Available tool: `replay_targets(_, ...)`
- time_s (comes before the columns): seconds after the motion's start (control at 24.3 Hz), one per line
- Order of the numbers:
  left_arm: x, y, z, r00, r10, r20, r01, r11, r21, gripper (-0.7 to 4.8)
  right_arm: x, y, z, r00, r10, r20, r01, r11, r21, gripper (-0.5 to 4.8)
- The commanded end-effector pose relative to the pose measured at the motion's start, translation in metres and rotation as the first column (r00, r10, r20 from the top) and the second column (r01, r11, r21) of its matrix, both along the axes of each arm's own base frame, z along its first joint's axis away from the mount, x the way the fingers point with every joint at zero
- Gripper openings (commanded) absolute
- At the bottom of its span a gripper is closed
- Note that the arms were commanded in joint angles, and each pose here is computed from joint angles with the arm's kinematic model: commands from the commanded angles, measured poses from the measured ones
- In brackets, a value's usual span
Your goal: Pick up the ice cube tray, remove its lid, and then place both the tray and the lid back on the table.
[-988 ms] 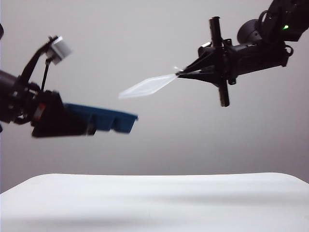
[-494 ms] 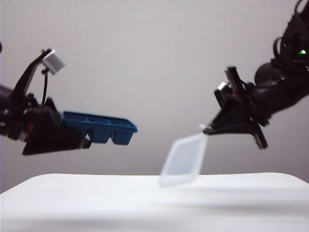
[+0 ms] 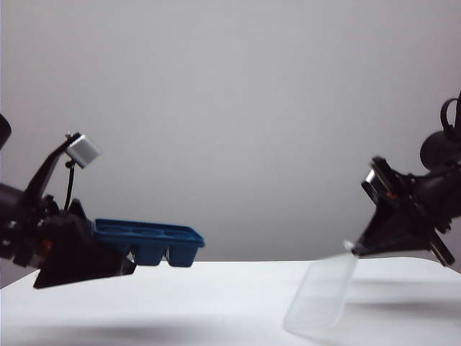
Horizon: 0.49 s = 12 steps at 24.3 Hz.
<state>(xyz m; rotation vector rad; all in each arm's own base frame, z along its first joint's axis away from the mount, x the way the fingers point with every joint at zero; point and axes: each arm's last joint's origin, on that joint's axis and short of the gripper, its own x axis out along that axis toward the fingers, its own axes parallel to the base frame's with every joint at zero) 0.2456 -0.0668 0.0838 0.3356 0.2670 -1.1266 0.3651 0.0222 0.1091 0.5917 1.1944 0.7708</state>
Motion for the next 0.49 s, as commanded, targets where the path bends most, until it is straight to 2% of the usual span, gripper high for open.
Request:
replay_targets(0.04,0.002,0.0,-0.004,1.0,0.0,-0.002,0.0,1.0,-0.017,2.65,0.002,-0.001,-0.006,1.0,-0.008,0.017,0.009,0.997,-0.078,-0.02)
replay_targets(0.08,0.002,0.0,-0.005,1.0,0.0,-0.006,0.0,1.0,-0.016,2.63,0.002,-0.001,-0.007,1.0,-0.012,0.02,0.014,0.996,-0.093,0.01)
replay_targets(0.12,0.002,0.0,-0.005,1.0,0.003,-0.009,-0.003,1.0,-0.014,2.63,0.003,-0.002,-0.008,0.999,-0.019,0.028,0.022,0.993,-0.119,0.3)
replay_targets(0.25,0.002,0.0,-0.006,1.0,0.011,-0.005,-0.012,1.0,-0.009,2.65,0.006,-0.003,-0.007,0.998,-0.033,0.048,0.04,0.988,-0.148,2.08)
replay_targets(0.29,0.002,0.0,-0.005,1.0,0.018,-0.003,-0.018,1.0,-0.005,2.77,0.006,-0.003,-0.005,0.998,-0.038,0.05,0.045,0.988,-0.146,2.28)
replay_targets(0.41,0.003,0.0,-0.006,1.0,0.026,-0.003,-0.026,1.0,0.0,3.21,0.006,-0.004,-0.002,0.997,-0.041,0.059,0.049,0.988,-0.144,2.28)
replay_targets(0.49,0.003,0.001,-0.006,0.999,0.05,-0.006,-0.05,0.999,0.014,4.08,0.006,-0.005,0.002,0.997,-0.045,0.063,0.054,0.989,-0.14,2.28)
